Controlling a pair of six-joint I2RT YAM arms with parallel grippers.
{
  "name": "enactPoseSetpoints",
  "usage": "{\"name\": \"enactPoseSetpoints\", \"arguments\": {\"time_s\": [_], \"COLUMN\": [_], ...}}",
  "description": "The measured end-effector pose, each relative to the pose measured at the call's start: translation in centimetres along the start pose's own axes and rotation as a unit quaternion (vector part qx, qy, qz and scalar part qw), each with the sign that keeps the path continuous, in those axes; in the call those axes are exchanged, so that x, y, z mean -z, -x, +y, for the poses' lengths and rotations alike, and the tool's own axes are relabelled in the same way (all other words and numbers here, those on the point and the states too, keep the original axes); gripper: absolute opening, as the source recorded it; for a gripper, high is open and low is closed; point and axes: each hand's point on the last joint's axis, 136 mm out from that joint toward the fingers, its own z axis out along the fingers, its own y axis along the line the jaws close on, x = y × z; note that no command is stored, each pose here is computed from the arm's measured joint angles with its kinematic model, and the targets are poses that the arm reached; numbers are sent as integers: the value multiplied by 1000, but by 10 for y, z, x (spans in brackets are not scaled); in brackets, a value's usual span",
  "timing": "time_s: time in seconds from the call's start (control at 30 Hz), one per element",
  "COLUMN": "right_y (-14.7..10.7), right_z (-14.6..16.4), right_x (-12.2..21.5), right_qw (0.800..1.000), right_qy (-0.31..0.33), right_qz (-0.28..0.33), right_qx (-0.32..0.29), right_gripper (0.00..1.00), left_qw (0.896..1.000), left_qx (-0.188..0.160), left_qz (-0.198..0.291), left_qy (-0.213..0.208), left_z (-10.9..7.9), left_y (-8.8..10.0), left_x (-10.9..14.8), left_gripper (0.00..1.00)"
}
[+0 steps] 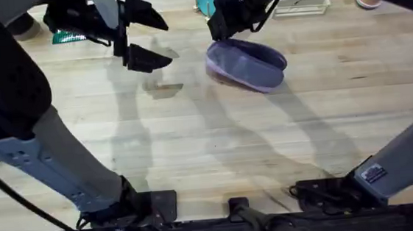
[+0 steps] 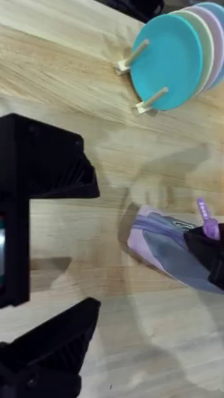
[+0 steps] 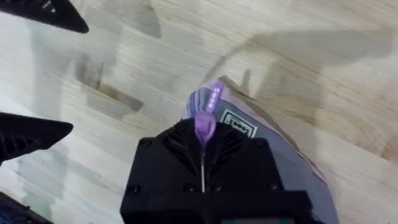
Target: Unzip the bag, pick up the pens from the table one at a time and place them inside, then zip the bag closed.
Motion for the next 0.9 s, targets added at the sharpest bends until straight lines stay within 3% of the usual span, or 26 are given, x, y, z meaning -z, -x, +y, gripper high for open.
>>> {"name": "enactPoseSetpoints", "arguments": {"time_s": [0.47, 0.73, 0.9], "right_y": [-7, -9, -9], "right_z": [14, 19, 19], "right_x": [-2, -3, -3], "right_qw": [999, 999, 999], "right_qy": [4, 7, 7], "right_qz": [10, 12, 12], "right_qx": [33, 44, 44], "right_gripper": [31, 32, 32], "left_qw": [999, 994, 991], "left_qx": [-25, 10, -1], "left_qz": [-40, -92, -112], "left_qy": [-21, -60, -75], "left_z": [-3, -1, -4], "left_y": [23, 9, 16], "left_x": [-24, -63, -80], "left_gripper": [993, 993, 993]}}
